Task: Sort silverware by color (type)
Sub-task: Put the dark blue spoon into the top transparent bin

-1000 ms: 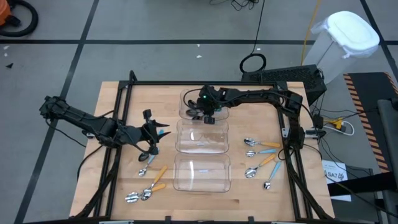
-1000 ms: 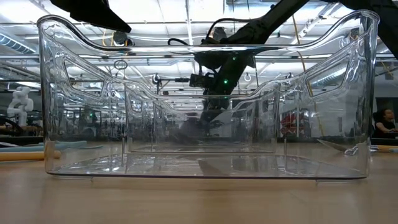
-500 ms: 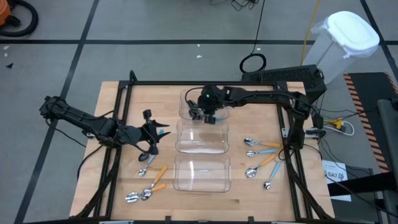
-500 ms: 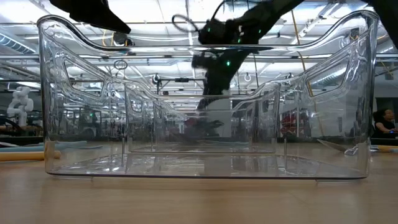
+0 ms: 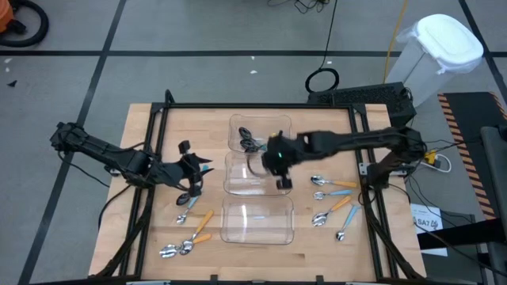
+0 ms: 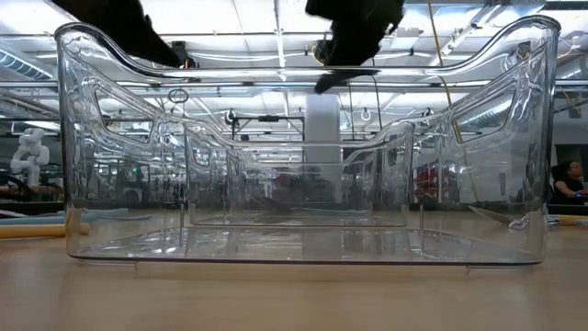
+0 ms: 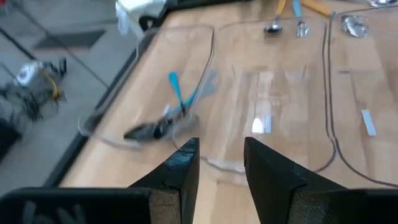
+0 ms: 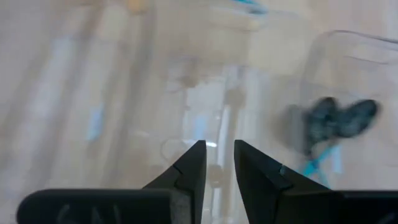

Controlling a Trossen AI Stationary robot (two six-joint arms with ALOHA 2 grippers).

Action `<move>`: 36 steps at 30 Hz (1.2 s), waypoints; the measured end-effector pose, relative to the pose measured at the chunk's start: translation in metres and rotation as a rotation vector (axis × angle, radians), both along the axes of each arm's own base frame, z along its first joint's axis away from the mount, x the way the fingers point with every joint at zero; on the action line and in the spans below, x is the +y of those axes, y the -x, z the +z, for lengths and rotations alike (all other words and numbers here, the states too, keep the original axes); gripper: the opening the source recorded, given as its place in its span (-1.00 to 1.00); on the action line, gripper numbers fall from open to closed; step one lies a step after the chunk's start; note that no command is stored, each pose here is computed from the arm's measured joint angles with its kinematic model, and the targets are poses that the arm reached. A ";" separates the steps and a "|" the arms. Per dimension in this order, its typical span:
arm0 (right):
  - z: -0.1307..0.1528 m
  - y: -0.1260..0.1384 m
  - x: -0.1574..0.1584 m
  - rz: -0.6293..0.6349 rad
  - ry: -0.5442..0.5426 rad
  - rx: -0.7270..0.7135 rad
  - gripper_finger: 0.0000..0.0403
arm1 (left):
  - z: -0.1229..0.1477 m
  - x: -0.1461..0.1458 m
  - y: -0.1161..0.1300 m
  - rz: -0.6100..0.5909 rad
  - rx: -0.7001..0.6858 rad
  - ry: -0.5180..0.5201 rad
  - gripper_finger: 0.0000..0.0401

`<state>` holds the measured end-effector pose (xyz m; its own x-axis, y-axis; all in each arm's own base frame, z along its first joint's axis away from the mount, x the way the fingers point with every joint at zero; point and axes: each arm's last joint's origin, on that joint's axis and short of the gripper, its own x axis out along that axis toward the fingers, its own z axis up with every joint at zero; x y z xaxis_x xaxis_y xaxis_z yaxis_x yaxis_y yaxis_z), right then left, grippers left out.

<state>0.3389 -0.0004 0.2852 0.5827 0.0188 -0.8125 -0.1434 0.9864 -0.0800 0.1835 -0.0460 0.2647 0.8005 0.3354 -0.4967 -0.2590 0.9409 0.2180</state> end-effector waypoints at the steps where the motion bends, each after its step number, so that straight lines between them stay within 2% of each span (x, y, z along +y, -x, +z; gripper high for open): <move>1: 0.001 0.002 0.009 0.013 0.004 0.006 -0.60 | -0.001 0.000 0.001 0.018 0.001 0.024 -0.37; 7: 0.004 0.026 0.058 0.013 0.112 -0.011 -0.60 | -0.007 0.002 0.006 0.111 0.027 0.127 -0.37; 12: -0.008 0.053 0.083 -0.031 0.103 -0.023 -0.60 | -0.012 0.004 0.011 0.165 0.069 0.163 -0.37; 19: -0.027 0.078 0.102 -0.067 0.122 -0.072 -0.60 | -0.024 0.005 0.018 0.313 0.132 0.257 -0.37; 28: -0.029 0.083 0.110 -0.079 0.084 -0.069 -0.60 | -0.053 -0.010 0.005 0.407 0.253 0.254 -0.37; 36: -0.029 0.083 0.112 -0.088 0.072 -0.070 -0.60 | -0.079 -0.015 0.002 0.481 0.433 0.188 -0.37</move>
<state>0.2557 0.1113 0.2561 0.6345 -0.0920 -0.7674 -0.0483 0.9862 -0.1582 0.1820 -0.0611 0.1854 0.2988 0.4810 -0.8242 -0.5848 0.7748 0.2402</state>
